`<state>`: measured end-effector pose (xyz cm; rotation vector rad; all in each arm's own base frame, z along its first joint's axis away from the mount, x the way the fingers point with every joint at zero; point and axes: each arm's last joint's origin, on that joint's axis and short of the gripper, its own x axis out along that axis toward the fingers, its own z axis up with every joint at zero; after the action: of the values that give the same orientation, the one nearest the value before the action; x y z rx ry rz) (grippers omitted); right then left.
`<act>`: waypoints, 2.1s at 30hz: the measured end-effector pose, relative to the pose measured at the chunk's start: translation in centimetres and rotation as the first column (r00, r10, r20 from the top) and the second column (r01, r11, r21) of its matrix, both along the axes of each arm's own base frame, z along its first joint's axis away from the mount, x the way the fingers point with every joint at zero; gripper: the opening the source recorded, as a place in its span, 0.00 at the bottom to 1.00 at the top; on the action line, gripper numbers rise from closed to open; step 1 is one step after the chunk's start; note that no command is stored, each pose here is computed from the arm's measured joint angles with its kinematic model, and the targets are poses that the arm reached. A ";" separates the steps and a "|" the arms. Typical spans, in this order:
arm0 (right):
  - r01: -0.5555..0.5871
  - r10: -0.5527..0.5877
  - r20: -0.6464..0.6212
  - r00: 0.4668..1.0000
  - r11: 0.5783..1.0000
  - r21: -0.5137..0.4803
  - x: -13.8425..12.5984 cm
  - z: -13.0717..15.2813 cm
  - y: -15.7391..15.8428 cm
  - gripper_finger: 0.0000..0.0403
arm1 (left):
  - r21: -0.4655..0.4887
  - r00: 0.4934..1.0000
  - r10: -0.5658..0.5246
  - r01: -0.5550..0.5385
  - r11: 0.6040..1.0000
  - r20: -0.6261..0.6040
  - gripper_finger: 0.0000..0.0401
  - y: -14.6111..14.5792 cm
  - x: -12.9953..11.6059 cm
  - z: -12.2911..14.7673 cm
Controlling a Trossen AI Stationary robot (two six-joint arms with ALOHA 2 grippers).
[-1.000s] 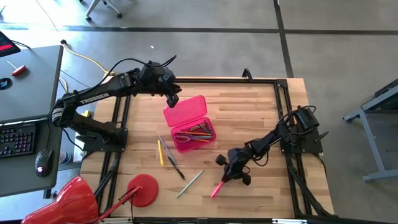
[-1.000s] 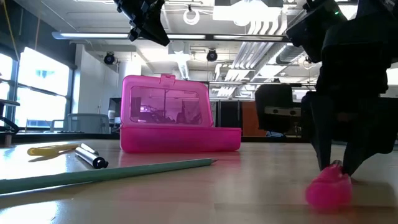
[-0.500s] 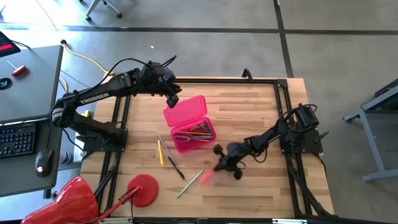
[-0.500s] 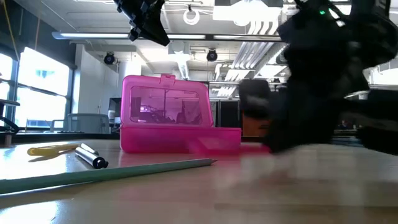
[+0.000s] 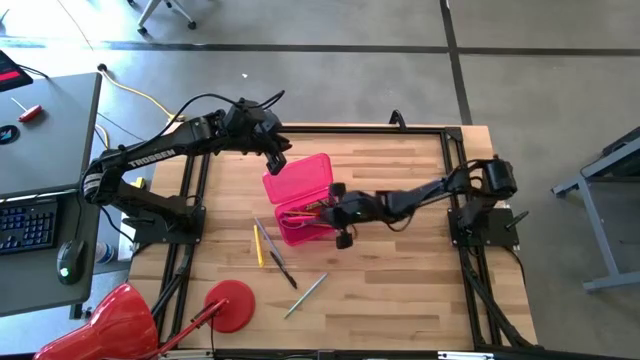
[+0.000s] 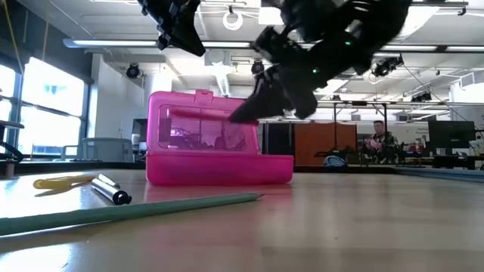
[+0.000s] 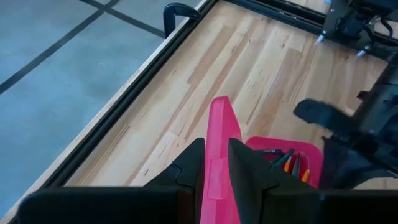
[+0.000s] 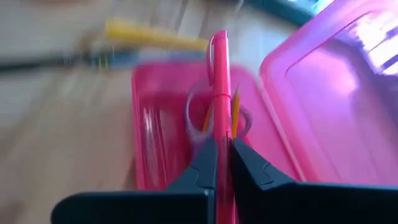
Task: Pick & place school supplies into a supply box
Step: Put the pink pen into the pink supply box, then put the bottom blue pencil into the pink supply box
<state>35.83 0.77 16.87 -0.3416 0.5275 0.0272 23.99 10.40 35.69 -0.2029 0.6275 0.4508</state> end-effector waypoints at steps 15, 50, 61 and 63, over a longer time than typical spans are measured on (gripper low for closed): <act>0.063 -0.062 -0.236 0.970 0.998 0.000 4.0 -3.0 -4.2 0.08 | 0.018 1.000 -0.021 0.021 1.000 -0.020 0.25 0.0 -0.1 -0.1; -0.526 0.551 -0.079 0.831 0.823 0.215 5.8 -5.3 9.5 0.20 | -0.012 0.996 -0.088 0.088 0.996 -0.017 0.25 -0.2 0.0 -0.2; -0.520 0.560 -0.126 0.819 0.817 0.250 5.8 -8.5 10.5 0.20 | -0.012 0.996 -0.089 0.088 0.996 -0.017 0.25 -0.2 0.0 -0.2; -0.517 0.556 -0.129 0.821 0.820 0.246 5.8 -8.6 10.5 0.20 | -0.011 0.996 -0.089 0.089 0.996 -0.016 0.25 -0.2 0.0 -0.2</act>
<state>41.61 11.22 8.29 -0.2820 0.6034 0.6732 23.96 10.16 35.54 -0.1807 0.6530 0.3638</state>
